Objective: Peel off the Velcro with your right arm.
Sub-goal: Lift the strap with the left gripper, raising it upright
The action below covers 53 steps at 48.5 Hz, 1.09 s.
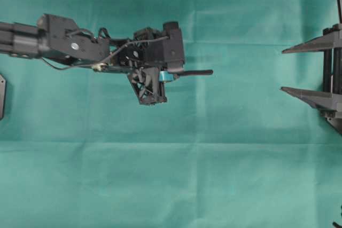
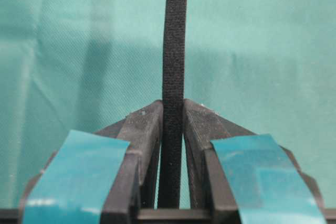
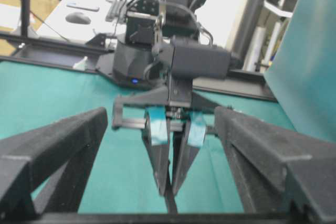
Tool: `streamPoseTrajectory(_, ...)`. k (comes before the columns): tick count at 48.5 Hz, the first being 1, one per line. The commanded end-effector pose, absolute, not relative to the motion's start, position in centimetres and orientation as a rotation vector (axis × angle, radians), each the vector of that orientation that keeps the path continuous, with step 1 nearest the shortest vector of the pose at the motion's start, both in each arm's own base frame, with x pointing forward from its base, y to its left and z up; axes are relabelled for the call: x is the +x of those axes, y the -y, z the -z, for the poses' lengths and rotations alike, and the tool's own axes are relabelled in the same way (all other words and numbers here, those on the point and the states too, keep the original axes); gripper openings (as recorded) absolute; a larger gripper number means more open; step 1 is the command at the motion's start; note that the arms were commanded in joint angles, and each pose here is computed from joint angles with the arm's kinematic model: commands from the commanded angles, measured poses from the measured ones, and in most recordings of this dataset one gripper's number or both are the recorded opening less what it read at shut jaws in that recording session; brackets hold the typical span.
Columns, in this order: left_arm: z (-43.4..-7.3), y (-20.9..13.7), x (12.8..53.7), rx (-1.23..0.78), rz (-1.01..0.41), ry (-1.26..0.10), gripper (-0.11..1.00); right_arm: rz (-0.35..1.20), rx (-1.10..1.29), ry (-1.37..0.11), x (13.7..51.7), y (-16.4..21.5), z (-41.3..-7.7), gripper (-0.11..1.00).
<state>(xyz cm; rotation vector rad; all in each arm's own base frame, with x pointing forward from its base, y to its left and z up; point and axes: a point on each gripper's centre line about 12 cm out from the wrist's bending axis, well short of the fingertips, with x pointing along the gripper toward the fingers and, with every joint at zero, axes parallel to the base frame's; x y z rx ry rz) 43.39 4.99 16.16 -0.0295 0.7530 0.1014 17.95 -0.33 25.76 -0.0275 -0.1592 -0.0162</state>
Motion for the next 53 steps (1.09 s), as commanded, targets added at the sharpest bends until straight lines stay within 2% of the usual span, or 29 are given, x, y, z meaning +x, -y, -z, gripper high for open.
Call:
streamPoseTrajectory(1,-19.6,-4.6,43.2,-0.03,-0.096,-0.682,0.1,0.011,-0.042,0.2,18.3,0.3,-27.3,0.67)
streamPoseTrajectory(19,-25.4,-2.6,41.0,-0.079,-0.077,-0.573,0.1,-0.017,-0.126,0.253,19.0,-0.2,-30.1,0.67)
streamPoseTrajectory(40,-26.7,-1.2,40.0,-0.272,-0.093,-0.48,0.1,-0.024,-0.287,0.172,21.6,-0.3,-29.6,0.64)
streamPoseTrajectory(53,-27.8,-1.0,38.5,-0.393,-0.09,-0.313,0.1,-0.023,-0.446,0.099,23.0,-0.2,-27.8,0.63)
